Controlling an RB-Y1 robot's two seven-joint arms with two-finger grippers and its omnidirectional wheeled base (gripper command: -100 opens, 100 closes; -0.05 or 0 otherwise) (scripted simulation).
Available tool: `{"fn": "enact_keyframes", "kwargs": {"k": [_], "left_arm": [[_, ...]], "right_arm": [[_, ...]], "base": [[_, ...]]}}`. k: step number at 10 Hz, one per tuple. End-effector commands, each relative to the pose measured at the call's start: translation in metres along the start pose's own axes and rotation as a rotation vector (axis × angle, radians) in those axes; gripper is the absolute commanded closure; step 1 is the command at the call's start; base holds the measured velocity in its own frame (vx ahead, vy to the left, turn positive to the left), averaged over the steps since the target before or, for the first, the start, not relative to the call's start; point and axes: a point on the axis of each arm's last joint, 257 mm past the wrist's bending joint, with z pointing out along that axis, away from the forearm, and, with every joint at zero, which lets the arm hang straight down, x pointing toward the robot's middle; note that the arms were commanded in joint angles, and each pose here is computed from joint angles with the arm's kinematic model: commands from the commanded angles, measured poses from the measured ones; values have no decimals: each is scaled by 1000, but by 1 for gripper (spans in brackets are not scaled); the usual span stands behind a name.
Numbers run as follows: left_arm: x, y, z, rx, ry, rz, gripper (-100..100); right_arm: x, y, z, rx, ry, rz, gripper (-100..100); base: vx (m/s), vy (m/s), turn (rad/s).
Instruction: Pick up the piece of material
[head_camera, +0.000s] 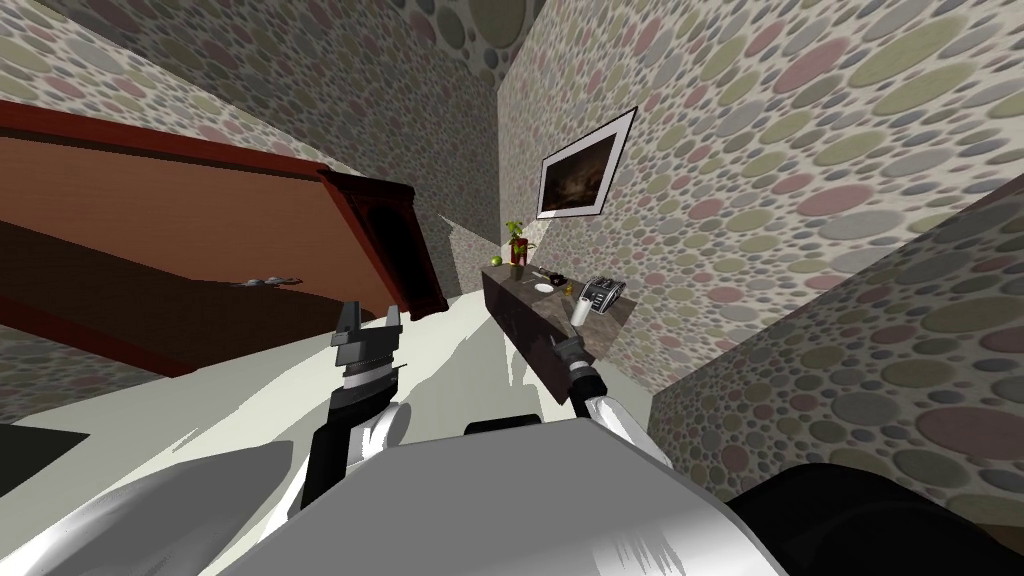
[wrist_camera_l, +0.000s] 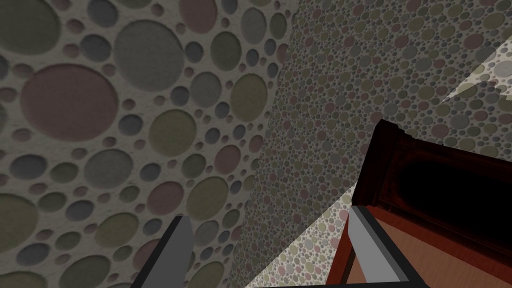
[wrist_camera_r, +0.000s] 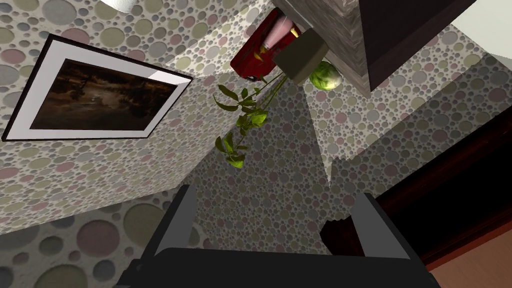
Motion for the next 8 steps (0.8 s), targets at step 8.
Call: {"fn": "enact_keyframes", "kwargs": {"k": [8], "left_arm": [[0, 0, 0, 0, 0, 0, 0]], "right_arm": [[52, 2, -8, 21, 62, -491, -100]], "base": [[0, -37, 5]]}}
